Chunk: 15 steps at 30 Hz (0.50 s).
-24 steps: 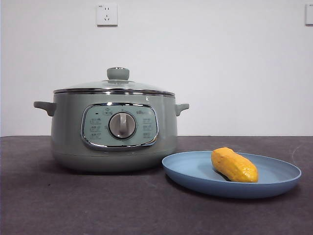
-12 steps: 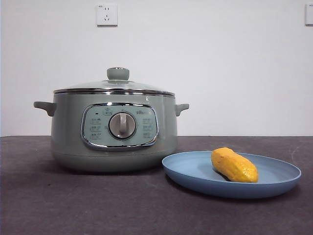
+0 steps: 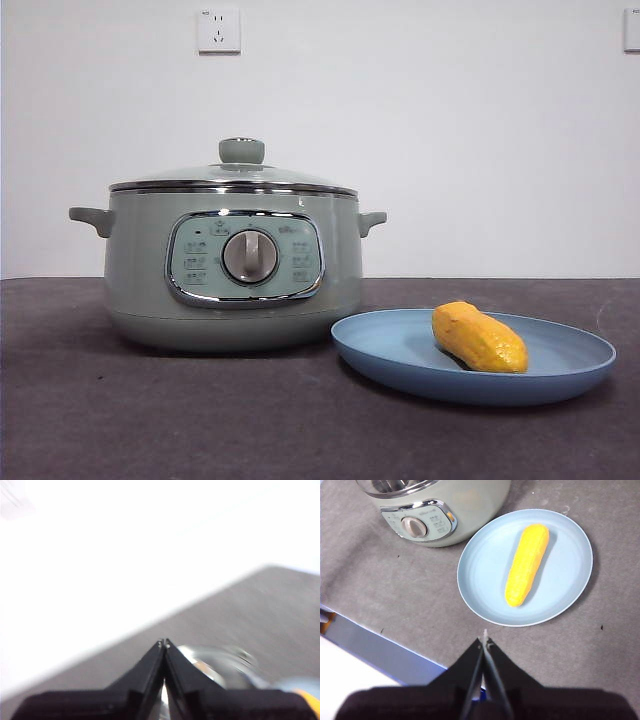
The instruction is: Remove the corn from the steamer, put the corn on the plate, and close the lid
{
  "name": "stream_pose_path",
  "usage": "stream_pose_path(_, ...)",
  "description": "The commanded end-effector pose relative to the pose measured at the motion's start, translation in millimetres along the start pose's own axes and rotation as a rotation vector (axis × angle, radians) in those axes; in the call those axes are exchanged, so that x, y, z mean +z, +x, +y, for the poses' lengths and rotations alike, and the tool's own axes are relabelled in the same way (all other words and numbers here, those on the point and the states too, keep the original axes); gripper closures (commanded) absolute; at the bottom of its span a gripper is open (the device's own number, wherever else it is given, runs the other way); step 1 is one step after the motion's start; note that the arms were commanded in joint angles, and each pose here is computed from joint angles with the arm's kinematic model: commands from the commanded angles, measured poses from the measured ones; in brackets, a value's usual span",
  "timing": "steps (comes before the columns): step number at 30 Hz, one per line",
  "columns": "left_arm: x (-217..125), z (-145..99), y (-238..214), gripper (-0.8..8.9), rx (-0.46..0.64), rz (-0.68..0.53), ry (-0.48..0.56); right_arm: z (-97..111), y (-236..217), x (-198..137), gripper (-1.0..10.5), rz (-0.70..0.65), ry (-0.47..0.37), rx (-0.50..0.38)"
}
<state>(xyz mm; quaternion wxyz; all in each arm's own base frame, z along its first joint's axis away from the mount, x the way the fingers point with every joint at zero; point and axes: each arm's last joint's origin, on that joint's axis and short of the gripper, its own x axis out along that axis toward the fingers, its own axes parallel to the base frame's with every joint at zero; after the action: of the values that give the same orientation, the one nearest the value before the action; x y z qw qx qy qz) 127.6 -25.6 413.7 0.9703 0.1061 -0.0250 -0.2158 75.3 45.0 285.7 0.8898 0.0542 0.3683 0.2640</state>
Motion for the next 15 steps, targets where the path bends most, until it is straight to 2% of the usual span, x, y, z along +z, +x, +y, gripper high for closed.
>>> stream_pose_path(1,-35.4,-0.6,-11.5,8.17,0.104,-0.041,0.043,-0.2,1.1,-0.6,9.5,0.0,-0.009,0.0)
stream_pose_path(5,-88.6,-6.3,-24.4,8.16,0.245,-0.017,0.045,-0.2,1.1,-0.6,9.5,0.0,-0.009,0.0)
stream_pose_path(11,-164.4,-22.9,-35.0,8.17,0.291,0.071,0.01,-0.2,1.1,-0.6,9.5,0.0,-0.009,0.0)
stream_pose_path(15,-199.8,-31.7,-37.6,8.17,0.295,0.103,-0.038,-0.2,1.1,-0.6,9.5,0.0,-0.009,0.0)
